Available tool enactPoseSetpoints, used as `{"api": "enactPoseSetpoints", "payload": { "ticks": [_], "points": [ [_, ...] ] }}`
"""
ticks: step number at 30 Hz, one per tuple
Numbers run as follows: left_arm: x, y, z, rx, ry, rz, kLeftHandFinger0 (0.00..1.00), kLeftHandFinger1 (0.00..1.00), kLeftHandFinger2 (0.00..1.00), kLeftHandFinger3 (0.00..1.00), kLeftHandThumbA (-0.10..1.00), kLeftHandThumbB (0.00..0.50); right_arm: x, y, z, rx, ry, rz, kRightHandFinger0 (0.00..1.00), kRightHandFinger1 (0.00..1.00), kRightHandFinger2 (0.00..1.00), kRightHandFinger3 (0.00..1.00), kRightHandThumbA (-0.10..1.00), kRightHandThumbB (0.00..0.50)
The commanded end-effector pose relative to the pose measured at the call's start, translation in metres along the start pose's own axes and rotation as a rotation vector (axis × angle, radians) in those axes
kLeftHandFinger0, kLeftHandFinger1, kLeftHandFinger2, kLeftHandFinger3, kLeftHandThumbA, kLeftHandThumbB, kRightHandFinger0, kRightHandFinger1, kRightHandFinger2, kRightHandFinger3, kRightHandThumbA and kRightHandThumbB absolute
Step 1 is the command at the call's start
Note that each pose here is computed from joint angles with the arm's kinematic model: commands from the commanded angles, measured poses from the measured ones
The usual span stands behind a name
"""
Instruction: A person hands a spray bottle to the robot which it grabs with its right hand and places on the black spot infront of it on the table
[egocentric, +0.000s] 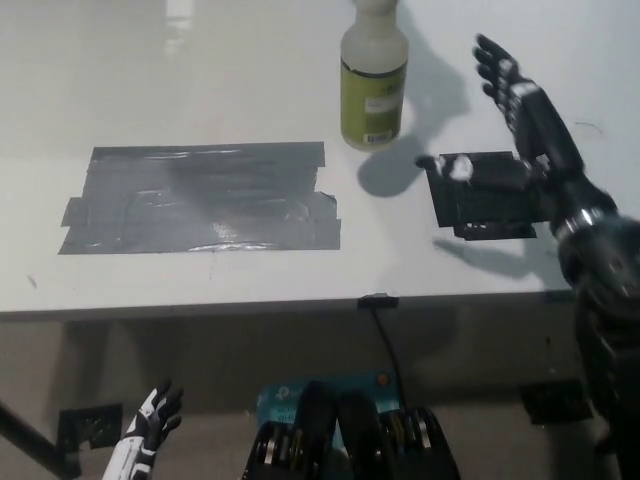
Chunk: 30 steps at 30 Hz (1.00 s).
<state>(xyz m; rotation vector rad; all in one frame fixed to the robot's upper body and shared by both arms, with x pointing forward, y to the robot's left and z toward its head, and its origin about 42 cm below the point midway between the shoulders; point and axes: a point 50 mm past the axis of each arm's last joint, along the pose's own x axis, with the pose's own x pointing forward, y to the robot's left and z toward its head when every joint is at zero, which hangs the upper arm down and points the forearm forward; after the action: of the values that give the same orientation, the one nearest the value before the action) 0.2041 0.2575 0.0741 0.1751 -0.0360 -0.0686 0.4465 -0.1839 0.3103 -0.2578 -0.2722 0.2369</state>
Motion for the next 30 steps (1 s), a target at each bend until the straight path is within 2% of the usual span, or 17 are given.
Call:
{"api": "enactPoseSetpoints", "payload": {
  "ticks": [1,5,10,11,14,16,19,25,28,30],
  "points": [
    [-0.001,0.001,0.009,0.009,-0.057,-0.004,1.00,1.00,1.00,1.00,0.95,0.209,0.039,0.006,0.021,-0.011,0.038,-0.001,1.00,1.00,1.00,1.00,1.00,0.438],
    [0.000,0.000,0.011,0.007,-0.047,-0.006,1.00,1.00,1.00,1.00,0.97,0.243,0.067,0.012,0.029,0.010,0.054,0.005,1.00,1.00,1.00,1.00,1.00,0.463],
    [0.000,0.000,0.011,0.004,-0.053,-0.005,1.00,1.00,1.00,1.00,0.97,0.243,0.093,0.023,0.042,0.002,0.073,0.030,1.00,1.00,1.00,1.00,1.00,0.436],
    [0.001,0.000,0.011,0.004,-0.053,-0.005,1.00,1.00,1.00,1.00,0.97,0.244,0.100,0.026,0.045,-0.002,0.077,0.027,1.00,1.00,1.00,1.00,1.00,0.459],
    [0.002,0.000,0.012,0.009,-0.058,-0.006,1.00,1.00,1.00,1.00,0.97,0.238,0.110,0.030,0.049,-0.017,0.081,0.026,1.00,1.00,1.00,1.00,1.00,0.464],
    [0.003,0.000,0.013,0.010,-0.061,-0.006,1.00,1.00,1.00,1.00,0.97,0.241,0.117,0.035,0.052,0.008,0.077,0.060,1.00,1.00,1.00,1.00,1.00,0.462],
    [0.004,0.000,0.014,0.019,-0.064,-0.011,1.00,1.00,1.00,1.00,0.98,0.234,0.123,0.041,0.054,0.084,0.071,0.094,1.00,1.00,1.00,1.00,1.00,0.422],
    [0.006,0.001,0.014,0.016,-0.063,-0.008,1.00,1.00,1.00,1.00,0.98,0.253,0.129,0.050,0.053,0.086,0.099,0.077,1.00,1.00,1.00,1.00,1.00,0.450],
    [0.007,0.002,0.017,0.019,-0.066,-0.007,1.00,1.00,1.00,1.00,0.98,0.253,0.129,0.052,0.053,0.045,0.103,0.095,1.00,1.00,1.00,1.00,1.00,0.421],
    [0.008,0.003,0.018,0.021,-0.071,-0.008,1.00,1.00,1.00,1.00,0.98,0.253,0.130,0.053,0.051,0.024,0.092,0.119,1.00,1.00,1.00,1.00,1.00,0.419]
  ]
}}
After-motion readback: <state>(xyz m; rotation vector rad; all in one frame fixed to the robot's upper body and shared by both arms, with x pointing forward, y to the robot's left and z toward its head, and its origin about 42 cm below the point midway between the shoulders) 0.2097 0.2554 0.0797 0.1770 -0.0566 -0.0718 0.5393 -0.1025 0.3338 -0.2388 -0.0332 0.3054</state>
